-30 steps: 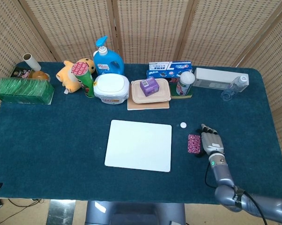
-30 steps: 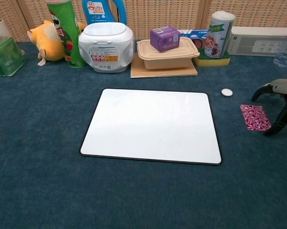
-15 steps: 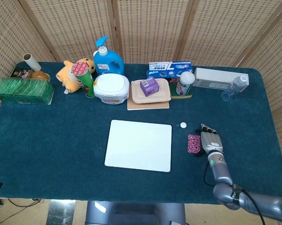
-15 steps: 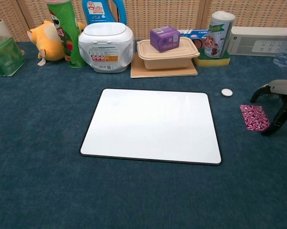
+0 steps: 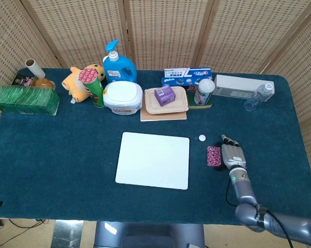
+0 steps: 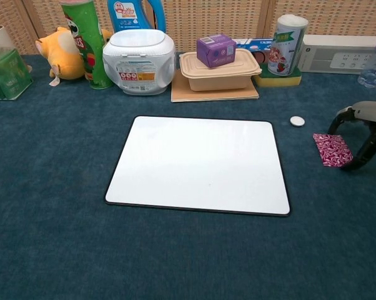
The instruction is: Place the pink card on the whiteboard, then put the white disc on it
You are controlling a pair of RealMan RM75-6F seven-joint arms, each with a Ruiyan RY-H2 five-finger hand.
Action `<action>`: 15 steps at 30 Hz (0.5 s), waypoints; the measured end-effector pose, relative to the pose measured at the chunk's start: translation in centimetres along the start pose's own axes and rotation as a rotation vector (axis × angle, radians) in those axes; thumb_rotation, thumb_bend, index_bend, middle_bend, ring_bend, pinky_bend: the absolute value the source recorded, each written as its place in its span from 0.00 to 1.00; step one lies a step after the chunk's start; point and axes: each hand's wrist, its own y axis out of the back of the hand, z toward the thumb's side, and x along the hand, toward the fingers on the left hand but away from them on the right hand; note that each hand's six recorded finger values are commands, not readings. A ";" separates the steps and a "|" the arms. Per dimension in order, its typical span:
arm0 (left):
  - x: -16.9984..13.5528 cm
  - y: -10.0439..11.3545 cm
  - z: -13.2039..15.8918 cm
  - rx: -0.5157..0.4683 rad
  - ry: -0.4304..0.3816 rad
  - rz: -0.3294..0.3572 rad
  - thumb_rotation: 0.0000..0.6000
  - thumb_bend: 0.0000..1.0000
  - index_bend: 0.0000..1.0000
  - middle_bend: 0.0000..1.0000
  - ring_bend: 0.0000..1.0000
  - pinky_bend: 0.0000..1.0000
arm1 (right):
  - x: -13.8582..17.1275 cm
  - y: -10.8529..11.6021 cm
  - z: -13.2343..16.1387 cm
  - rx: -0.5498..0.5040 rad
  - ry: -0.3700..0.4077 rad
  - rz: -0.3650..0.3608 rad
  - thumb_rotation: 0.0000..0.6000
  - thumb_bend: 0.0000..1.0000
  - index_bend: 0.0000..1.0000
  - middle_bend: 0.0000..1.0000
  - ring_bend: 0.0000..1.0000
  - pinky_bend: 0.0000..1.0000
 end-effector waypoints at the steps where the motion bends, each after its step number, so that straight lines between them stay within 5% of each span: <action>1: 0.0 0.0 0.0 0.000 0.000 0.001 1.00 0.13 0.00 0.00 0.00 0.00 | 0.1 0.0 0.0 -0.003 0.003 -0.004 1.00 0.25 0.41 0.00 0.00 0.00; 15: 0.0 0.0 0.0 0.002 0.001 -0.001 1.00 0.13 0.00 0.00 0.00 0.00 | 0.7 0.2 0.2 -0.006 0.027 -0.017 1.00 0.25 0.42 0.00 0.00 0.00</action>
